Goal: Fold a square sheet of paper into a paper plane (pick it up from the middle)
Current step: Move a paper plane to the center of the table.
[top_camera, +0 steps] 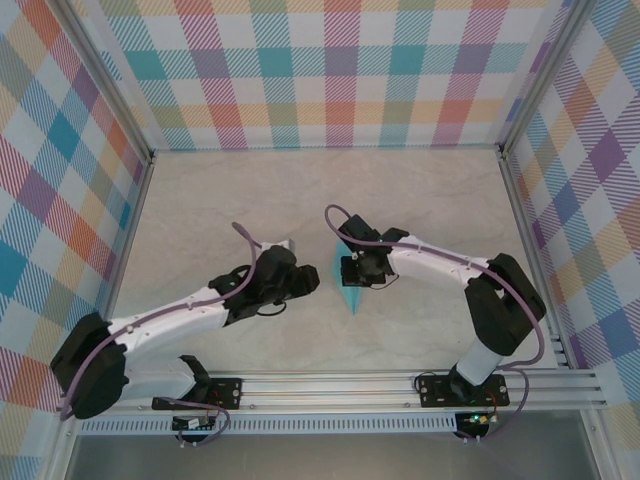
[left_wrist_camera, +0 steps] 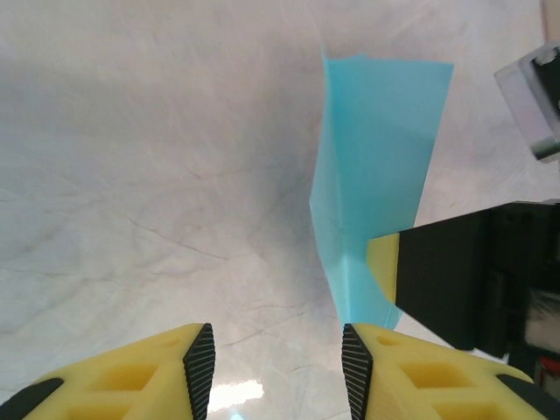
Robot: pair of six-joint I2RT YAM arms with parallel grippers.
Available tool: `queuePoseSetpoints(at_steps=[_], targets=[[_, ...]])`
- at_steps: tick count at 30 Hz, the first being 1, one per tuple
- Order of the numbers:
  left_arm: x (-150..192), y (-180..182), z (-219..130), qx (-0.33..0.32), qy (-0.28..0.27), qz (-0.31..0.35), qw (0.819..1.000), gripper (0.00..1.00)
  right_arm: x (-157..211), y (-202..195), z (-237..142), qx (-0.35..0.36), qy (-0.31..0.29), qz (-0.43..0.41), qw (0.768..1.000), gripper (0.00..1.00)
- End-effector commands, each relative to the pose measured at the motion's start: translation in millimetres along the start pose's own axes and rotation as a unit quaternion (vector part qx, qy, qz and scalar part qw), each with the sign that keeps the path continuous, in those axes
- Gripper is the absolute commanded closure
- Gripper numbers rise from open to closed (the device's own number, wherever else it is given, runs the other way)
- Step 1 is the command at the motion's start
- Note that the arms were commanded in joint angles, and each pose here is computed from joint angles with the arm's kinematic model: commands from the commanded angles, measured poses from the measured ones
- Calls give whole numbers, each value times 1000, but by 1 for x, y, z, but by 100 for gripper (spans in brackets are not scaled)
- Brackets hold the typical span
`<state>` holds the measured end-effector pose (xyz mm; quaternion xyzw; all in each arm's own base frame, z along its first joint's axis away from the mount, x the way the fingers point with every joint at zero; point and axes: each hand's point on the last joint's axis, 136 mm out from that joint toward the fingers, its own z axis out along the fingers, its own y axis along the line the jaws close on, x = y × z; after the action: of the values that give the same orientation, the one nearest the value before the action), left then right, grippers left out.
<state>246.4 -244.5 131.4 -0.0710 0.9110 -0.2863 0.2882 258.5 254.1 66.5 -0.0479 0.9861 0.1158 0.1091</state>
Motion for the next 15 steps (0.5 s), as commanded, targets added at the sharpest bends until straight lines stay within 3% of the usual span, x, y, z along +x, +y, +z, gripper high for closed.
queuePoseSetpoints(at_steps=[1, 11, 15], targets=[[-2, 41, -14, -61, -19, 1, 998, 54, 7, -16, 10, 75, 30, -18, 997, 91], [-3, 80, -43, -87, -36, -19, 995, 54, 10, -10, 39, 104, 77, -28, 991, 77], [-5, 86, -48, -93, -40, -19, 995, 53, 10, -9, 42, 108, 78, -30, 991, 78]])
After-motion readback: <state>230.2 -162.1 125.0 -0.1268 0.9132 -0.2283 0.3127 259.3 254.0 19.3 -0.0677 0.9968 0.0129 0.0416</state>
